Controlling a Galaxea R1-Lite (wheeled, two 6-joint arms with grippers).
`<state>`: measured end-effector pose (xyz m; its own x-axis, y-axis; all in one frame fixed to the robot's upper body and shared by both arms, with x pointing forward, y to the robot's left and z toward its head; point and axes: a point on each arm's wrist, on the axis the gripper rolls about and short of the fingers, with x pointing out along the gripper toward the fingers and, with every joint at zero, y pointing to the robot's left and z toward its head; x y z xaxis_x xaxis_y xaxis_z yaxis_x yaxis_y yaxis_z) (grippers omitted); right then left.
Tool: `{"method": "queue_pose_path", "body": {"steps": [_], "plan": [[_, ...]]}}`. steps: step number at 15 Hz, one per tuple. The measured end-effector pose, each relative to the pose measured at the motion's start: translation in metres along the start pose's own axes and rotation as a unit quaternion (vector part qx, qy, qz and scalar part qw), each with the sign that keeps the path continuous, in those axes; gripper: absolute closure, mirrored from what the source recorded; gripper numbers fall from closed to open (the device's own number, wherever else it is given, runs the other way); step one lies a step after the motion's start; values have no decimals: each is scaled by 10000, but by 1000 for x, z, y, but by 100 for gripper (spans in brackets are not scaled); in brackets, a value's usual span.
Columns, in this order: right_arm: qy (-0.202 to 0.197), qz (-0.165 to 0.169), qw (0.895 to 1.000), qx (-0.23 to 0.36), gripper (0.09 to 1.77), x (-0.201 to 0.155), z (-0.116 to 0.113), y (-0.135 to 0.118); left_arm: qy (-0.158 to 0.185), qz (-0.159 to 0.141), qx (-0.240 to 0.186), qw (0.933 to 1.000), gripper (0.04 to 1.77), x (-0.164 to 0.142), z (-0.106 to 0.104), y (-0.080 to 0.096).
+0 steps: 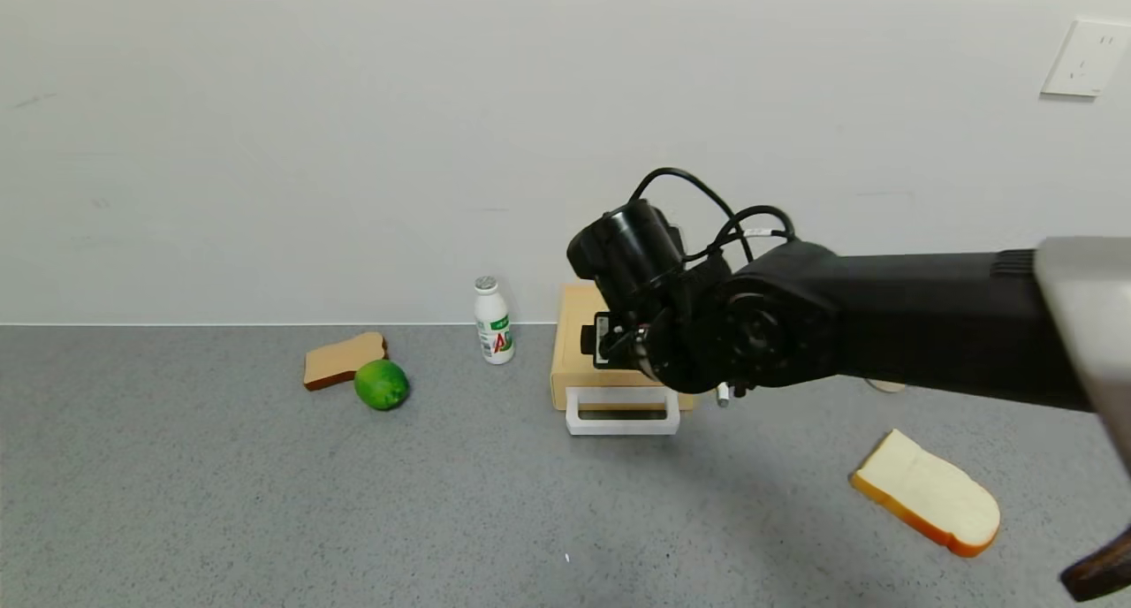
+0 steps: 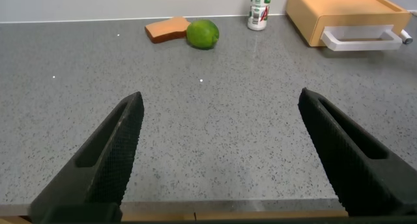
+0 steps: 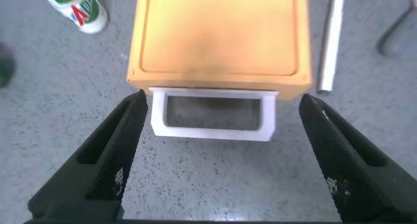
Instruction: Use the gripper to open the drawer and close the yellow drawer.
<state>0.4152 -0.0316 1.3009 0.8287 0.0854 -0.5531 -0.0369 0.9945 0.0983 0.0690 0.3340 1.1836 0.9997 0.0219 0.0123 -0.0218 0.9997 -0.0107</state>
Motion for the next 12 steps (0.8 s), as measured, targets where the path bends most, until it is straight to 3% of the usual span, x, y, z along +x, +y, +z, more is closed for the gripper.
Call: {"method": "queue_pose_path", "body": {"steps": [3, 7, 12], "plan": [[116, 199, 9997, -96, 15, -34, 11, -30, -2, 0, 0, 10000, 9, 0, 0, 0], [304, 382, 9987, -123, 15, -75, 7, -74, 0, 0, 2, 10000, 9, 0, 0, 0], [-29, 495, 9987, -141, 15, -127, -12, -129, -2, 0, 2, 10000, 9, 0, 0, 0]]}}
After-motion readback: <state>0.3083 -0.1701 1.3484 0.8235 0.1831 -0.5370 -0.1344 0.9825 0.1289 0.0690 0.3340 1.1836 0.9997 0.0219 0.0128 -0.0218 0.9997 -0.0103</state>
